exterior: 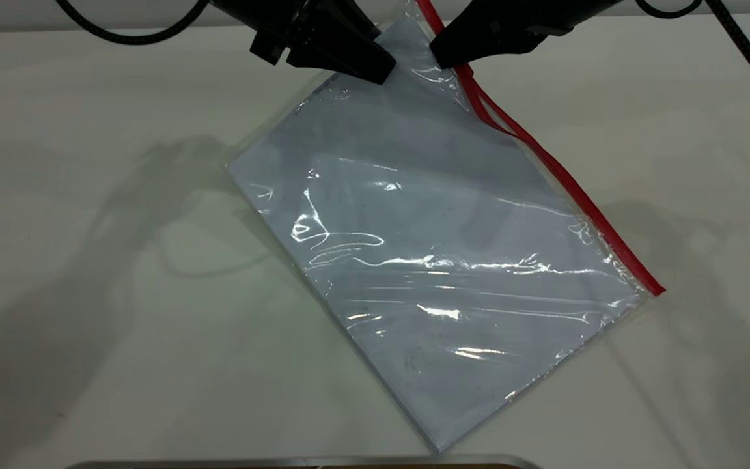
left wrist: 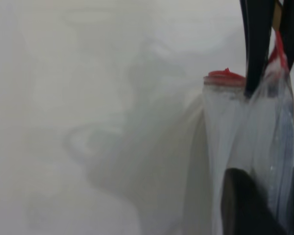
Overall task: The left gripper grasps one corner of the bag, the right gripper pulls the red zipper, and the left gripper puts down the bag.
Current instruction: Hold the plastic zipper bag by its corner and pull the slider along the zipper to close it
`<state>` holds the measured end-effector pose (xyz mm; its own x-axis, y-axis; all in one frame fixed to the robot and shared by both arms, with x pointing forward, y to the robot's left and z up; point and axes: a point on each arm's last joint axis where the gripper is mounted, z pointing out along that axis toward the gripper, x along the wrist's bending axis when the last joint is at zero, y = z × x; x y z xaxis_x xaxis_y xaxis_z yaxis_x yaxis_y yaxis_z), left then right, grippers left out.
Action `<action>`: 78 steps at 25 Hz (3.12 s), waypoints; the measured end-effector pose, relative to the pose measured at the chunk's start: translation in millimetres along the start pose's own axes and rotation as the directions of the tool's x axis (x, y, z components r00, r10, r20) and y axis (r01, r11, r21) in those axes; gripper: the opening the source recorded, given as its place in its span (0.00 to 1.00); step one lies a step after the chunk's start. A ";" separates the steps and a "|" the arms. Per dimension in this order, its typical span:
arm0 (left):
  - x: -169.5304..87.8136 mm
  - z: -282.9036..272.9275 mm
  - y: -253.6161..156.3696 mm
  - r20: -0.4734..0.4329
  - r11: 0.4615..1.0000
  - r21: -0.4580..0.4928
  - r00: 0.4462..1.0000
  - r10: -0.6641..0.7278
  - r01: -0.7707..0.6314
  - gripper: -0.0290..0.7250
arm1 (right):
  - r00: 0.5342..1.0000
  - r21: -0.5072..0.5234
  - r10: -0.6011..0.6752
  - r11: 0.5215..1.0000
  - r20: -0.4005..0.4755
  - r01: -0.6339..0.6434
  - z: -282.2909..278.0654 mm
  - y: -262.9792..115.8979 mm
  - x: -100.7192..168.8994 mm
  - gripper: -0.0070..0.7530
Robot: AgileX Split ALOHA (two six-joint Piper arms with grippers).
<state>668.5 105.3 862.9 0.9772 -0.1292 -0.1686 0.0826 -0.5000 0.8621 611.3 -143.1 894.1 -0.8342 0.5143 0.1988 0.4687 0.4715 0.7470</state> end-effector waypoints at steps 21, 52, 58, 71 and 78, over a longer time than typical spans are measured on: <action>-1.4 10.3 5.8 -0.004 1.000 0.006 1.000 0.011 -0.011 0.11 | 1.000 -0.001 -0.003 1.000 -0.010 0.003 0.0 0.1 0.9 0.00; 5.1 2.3 -1.0 -0.062 0.999 0.036 0.998 0.007 -0.005 0.11 | 0.998 0.049 0.003 0.999 0.069 -0.007 -0.3 -4.5 -6.2 0.57; 7.9 -1.3 4.8 -0.066 0.999 0.027 0.997 0.027 -0.025 0.11 | 0.997 0.052 0.009 0.999 0.082 -0.013 -0.4 -4.8 -7.4 0.57; 8.5 -2.4 8.1 -0.061 0.999 0.018 0.998 0.033 -0.032 0.11 | 0.997 0.050 0.011 0.999 0.074 -0.014 -0.3 -4.6 -6.6 0.35; 8.1 -2.4 8.2 -0.057 0.999 0.017 0.998 0.031 -0.030 0.11 | 0.999 0.042 0.018 0.999 0.050 -0.020 -0.2 -3.9 -4.4 0.21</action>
<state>677.5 102.1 869.8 0.9888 -0.0958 -0.1148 0.0502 -0.5102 0.8586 613.2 -147.3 890.5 -0.8099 0.5581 0.1803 0.4972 0.4903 0.7158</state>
